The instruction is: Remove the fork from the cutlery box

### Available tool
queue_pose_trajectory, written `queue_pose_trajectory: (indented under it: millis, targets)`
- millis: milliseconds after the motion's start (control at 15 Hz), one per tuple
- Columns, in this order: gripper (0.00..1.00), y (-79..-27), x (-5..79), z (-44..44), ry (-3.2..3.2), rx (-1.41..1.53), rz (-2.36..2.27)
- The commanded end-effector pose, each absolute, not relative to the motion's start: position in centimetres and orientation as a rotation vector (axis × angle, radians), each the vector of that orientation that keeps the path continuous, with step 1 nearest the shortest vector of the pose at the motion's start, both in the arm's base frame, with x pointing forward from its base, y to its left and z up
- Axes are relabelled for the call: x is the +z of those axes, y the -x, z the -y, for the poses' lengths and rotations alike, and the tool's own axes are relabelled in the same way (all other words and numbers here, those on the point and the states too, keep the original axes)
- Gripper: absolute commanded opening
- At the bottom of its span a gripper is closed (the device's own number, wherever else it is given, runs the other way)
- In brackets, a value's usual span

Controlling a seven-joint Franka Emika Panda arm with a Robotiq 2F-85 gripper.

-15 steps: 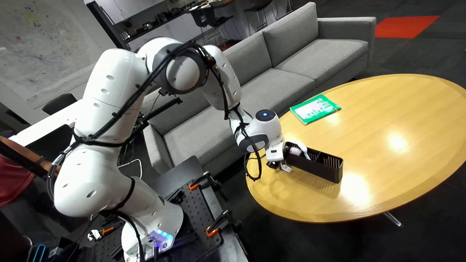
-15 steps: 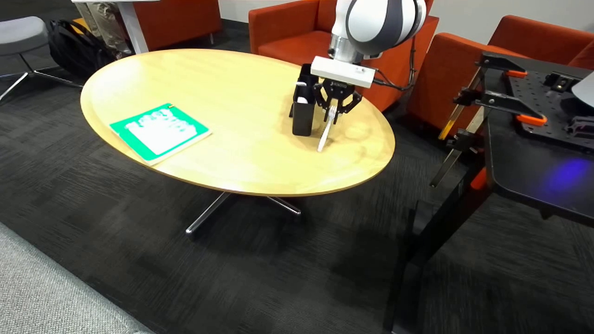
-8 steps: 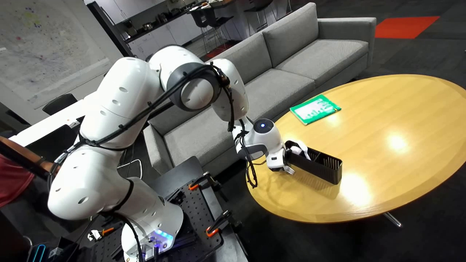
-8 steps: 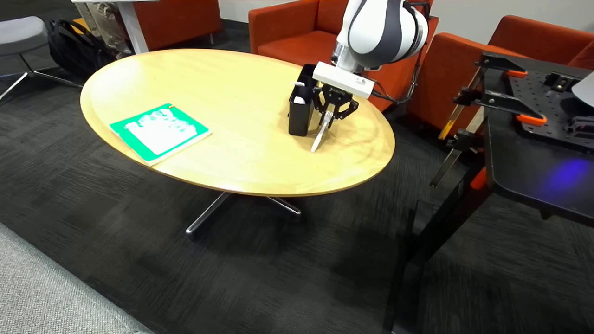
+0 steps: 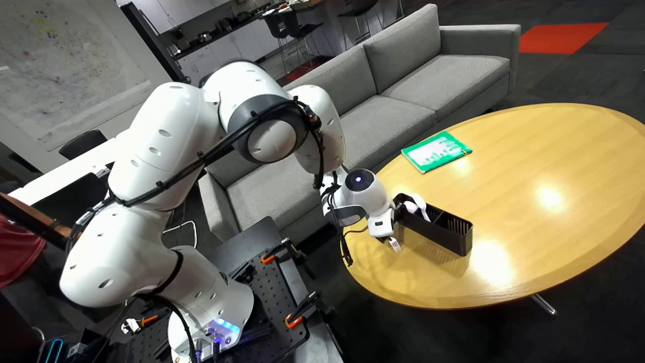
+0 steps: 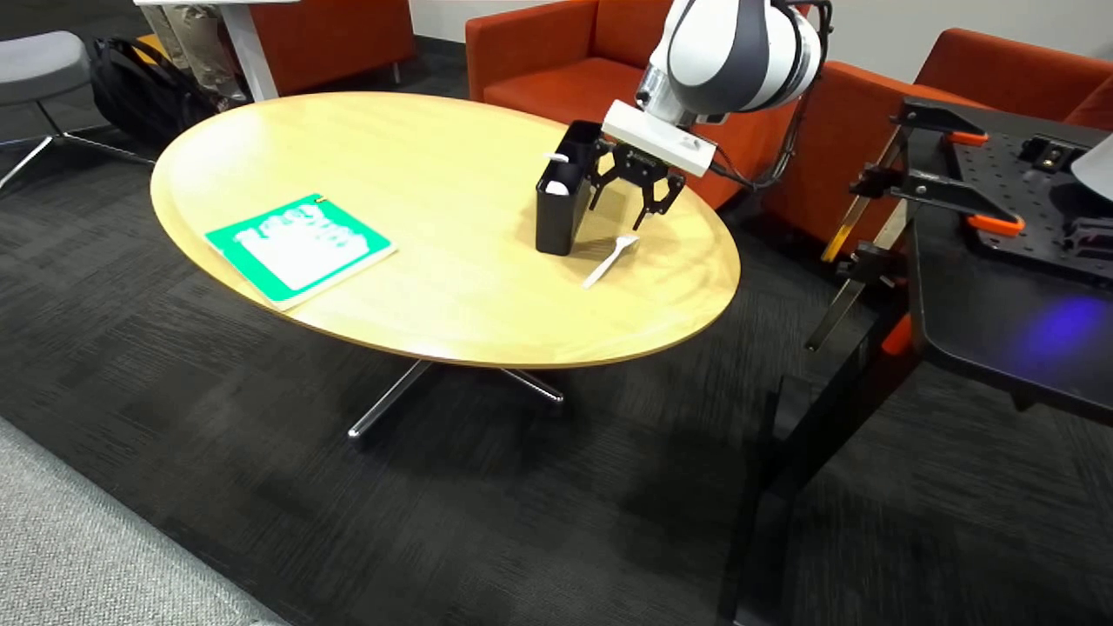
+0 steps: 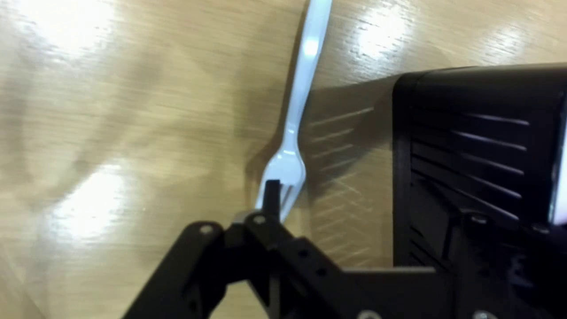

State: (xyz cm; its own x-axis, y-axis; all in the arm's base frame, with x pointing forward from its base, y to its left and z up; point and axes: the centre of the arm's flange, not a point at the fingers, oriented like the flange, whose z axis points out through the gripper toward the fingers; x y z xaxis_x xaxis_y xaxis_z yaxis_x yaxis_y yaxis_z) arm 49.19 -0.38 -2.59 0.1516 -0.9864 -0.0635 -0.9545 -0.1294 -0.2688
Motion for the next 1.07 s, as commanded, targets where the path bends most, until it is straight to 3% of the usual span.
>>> queue_pose_trajectory:
  millis: [0,533,1000]
  targets:
    - [1.00,-45.8,3.1,1.6,2.187,-0.257,-1.845]
    - [1.00,-44.0,14.0,3.4,2.260,-0.409,-1.664]
    - [1.00,-42.5,17.8,4.0,2.350,-0.478,-1.564]
